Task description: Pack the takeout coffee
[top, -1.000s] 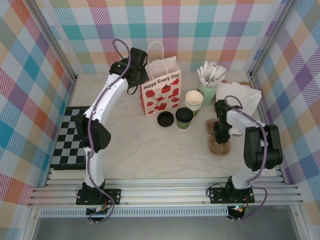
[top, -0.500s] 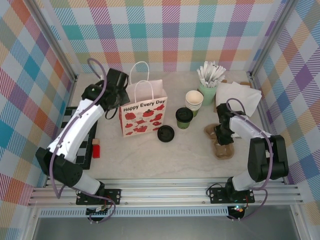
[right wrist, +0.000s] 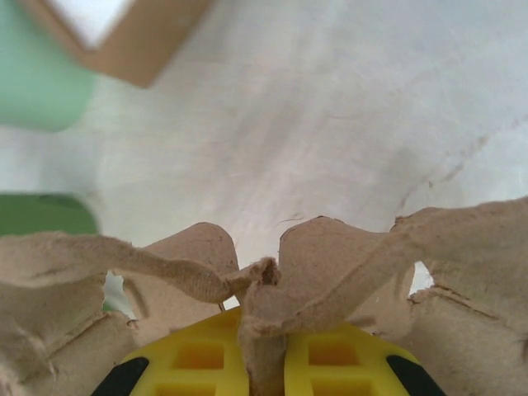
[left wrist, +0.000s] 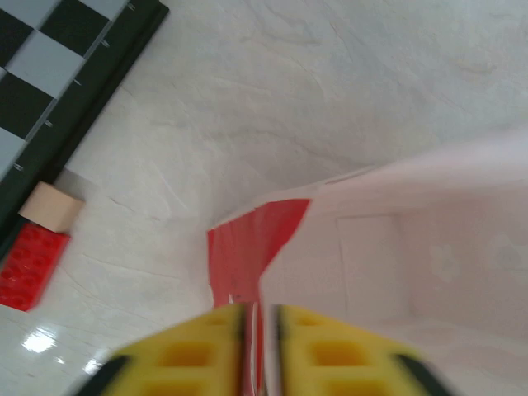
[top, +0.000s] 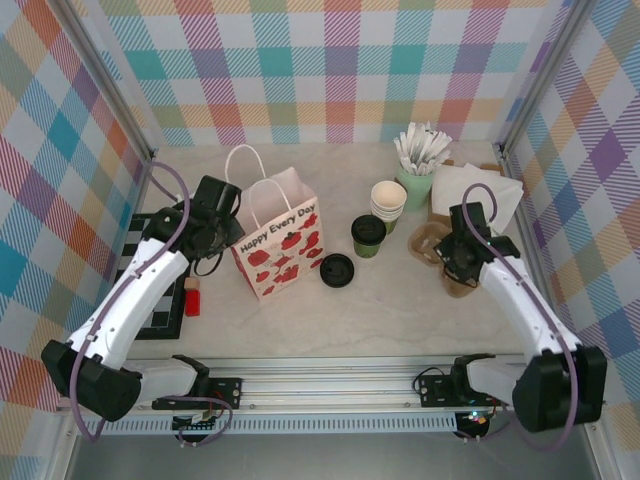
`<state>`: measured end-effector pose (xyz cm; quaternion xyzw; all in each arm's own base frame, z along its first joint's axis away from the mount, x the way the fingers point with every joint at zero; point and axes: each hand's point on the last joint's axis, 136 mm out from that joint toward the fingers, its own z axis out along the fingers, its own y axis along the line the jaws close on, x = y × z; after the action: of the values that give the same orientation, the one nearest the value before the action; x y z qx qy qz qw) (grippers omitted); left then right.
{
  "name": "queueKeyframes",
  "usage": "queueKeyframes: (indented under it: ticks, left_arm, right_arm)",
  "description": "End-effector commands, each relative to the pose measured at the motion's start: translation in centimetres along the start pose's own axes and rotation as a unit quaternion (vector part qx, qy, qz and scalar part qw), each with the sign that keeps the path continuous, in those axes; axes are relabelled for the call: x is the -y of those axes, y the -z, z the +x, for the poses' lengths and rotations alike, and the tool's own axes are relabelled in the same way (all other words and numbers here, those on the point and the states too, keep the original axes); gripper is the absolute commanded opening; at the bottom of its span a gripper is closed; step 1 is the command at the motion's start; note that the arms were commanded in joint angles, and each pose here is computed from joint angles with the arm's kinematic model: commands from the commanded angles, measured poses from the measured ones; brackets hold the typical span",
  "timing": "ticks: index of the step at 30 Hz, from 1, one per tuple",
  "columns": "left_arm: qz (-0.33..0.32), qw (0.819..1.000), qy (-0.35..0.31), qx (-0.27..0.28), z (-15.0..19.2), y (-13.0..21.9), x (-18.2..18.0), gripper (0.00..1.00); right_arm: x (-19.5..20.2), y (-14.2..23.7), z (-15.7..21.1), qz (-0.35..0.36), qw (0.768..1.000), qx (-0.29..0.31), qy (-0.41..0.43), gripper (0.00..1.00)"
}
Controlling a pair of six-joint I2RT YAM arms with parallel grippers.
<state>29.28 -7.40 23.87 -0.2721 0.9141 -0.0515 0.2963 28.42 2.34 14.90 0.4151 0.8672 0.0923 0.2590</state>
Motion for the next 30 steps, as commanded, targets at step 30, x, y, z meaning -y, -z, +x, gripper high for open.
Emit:
queueKeyframes:
  ticks: [30]
  left_arm:
    - [0.307, 0.924, -0.227, 0.004, -1.6, 3.9, 13.9, 0.85]
  right_arm:
    - [-22.8, 17.9, 4.9, -0.351, 0.867, -0.069, 0.347, 0.00]
